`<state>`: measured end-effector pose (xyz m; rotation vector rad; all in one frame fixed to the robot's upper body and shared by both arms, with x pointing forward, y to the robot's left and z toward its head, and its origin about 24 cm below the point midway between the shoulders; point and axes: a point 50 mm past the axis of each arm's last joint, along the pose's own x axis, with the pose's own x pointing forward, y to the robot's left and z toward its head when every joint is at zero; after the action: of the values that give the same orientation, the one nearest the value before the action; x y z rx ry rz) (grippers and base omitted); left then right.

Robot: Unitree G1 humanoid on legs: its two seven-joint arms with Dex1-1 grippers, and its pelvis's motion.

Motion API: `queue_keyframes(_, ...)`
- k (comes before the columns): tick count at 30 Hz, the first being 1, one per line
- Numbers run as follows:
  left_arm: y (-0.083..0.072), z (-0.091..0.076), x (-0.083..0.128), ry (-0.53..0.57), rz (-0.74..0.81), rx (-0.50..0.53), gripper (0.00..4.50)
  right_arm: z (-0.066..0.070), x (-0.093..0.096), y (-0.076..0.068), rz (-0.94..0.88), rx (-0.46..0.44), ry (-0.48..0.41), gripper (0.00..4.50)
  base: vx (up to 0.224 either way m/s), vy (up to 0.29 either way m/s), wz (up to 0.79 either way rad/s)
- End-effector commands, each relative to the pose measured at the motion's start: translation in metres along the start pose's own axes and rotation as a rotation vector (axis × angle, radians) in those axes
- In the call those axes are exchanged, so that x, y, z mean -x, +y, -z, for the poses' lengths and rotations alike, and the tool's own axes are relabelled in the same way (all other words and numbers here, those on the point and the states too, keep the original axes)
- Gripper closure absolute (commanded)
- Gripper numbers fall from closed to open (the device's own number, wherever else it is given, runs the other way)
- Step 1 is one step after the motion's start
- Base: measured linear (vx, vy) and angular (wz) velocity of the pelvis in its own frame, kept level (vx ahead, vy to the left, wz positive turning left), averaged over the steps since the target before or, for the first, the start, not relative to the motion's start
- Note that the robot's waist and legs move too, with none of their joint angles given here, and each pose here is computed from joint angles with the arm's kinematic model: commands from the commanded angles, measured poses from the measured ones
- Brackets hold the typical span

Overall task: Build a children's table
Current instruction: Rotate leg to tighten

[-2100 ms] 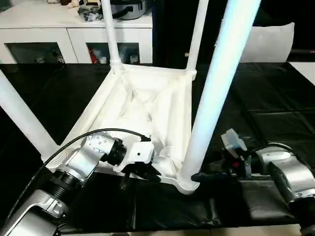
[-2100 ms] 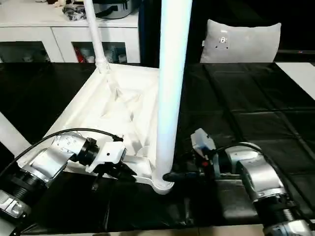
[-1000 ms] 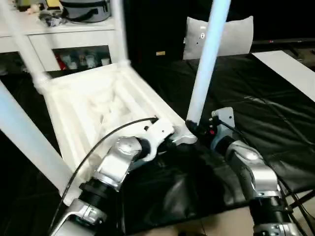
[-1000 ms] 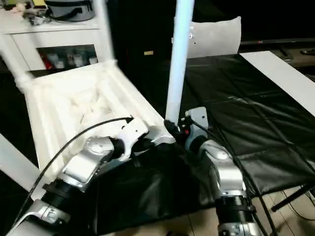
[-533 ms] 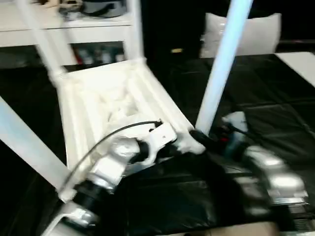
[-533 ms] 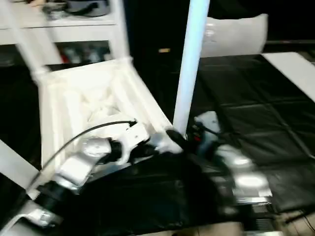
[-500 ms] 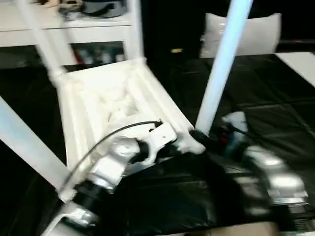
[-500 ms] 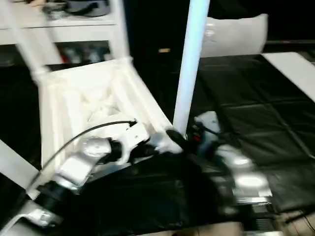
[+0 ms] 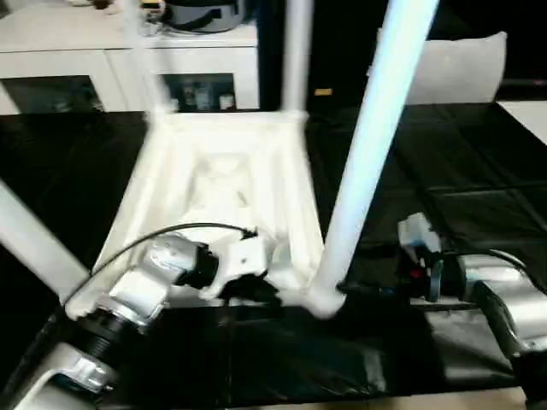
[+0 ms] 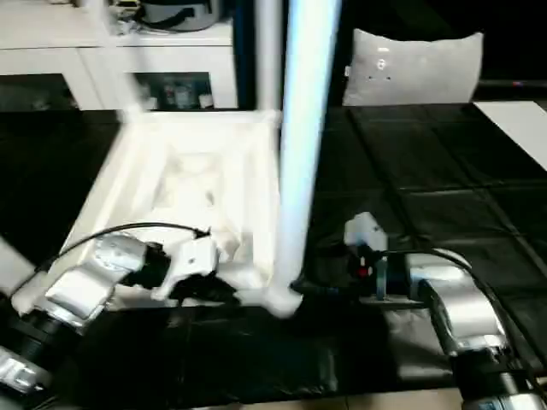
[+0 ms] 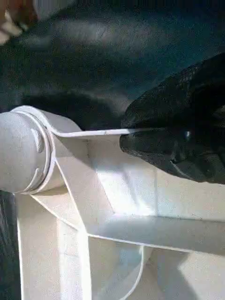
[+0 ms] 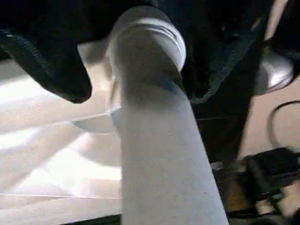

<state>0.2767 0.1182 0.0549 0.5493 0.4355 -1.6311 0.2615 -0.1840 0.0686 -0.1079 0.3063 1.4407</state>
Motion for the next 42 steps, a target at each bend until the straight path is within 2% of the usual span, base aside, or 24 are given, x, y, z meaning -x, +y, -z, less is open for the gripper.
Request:
queue_keyframes(1, -0.002, -0.011, -0.005, 0.003, 0.093, -0.078, 4.5, -0.002, -0.002, -0.001, -0.038, 0.001, -0.006, 1.43, 0.0, 0.0, 0.0)
queue_keyframes(15, -0.001, -0.012, -0.005, -0.005, 0.132, -0.096, 4.5, 0.001, -0.009, 0.0, -0.135, -0.048, -0.009, 2.51, 0.0, 0.0, 0.0)
queue_keyframes(19, -0.001, -0.01, -0.006, -0.024, 0.109, -0.055, 4.5, 0.002, -0.012, 0.007, -0.165, -0.094, -0.042, 2.56, 0.0, 0.0, 0.0)
queue_keyframes(24, 0.005, -0.013, -0.01, -0.061, -0.01, 0.02, 4.5, 0.005, -0.019, 0.014, -0.099, -0.149, -0.071, 2.59, 0.0, 0.0, 0.0)
queue_keyframes(26, 0.006, -0.018, -0.017, -0.088, -0.073, 0.054, 4.5, 0.01, -0.03, 0.013, 0.015, -0.153, -0.067, 2.59, 0.0, 0.0, 0.0)
queue_keyframes(28, 0.007, -0.024, -0.026, -0.11, -0.13, 0.087, 4.5, 0.011, -0.043, 0.001, 0.203, -0.156, -0.089, 2.59, 0.0, 0.0, 0.0)
queue_keyframes(31, 0.009, -0.028, -0.032, -0.12, -0.173, 0.116, 4.5, 0.01, -0.049, -0.005, 0.297, -0.182, -0.097, 2.59, 0.0, 0.0, 0.0)
queue_keyframes(33, 0.014, -0.036, -0.044, -0.146, -0.251, 0.168, 4.5, 0.011, -0.059, -0.014, 0.457, -0.212, -0.079, 2.59, 0.0, 0.0, 0.0)
queue_keyframes(35, 0.015, -0.038, -0.046, -0.152, -0.269, 0.179, 4.5, 0.011, -0.061, -0.016, 0.49, -0.218, -0.073, 2.6, 0.0, 0.0, 0.0)
queue_keyframes(36, 0.02, -0.044, -0.053, -0.16, -0.334, 0.207, 4.5, 0.012, -0.064, -0.022, 0.602, -0.238, -0.063, 2.61, 0.0, 0.0, 0.0)
queue_keyframes(39, 0.028, -0.053, -0.062, -0.178, -0.43, 0.237, 4.5, 0.013, -0.067, -0.028, 0.731, -0.255, -0.054, 2.61, 0.0, 0.0, 0.0)
queue_keyframes(40, 0.031, -0.061, -0.069, -0.195, -0.467, 0.242, 4.5, 0.013, -0.068, -0.032, 0.794, -0.312, -0.091, 2.61, 0.0, 0.0, 0.0)
queue_keyframes(42, 0.031, -0.068, -0.076, -0.204, -0.478, 0.238, 4.5, 0.013, -0.068, -0.034, 0.844, -0.348, -0.118, 2.61, 0.0, 0.0, 0.0)
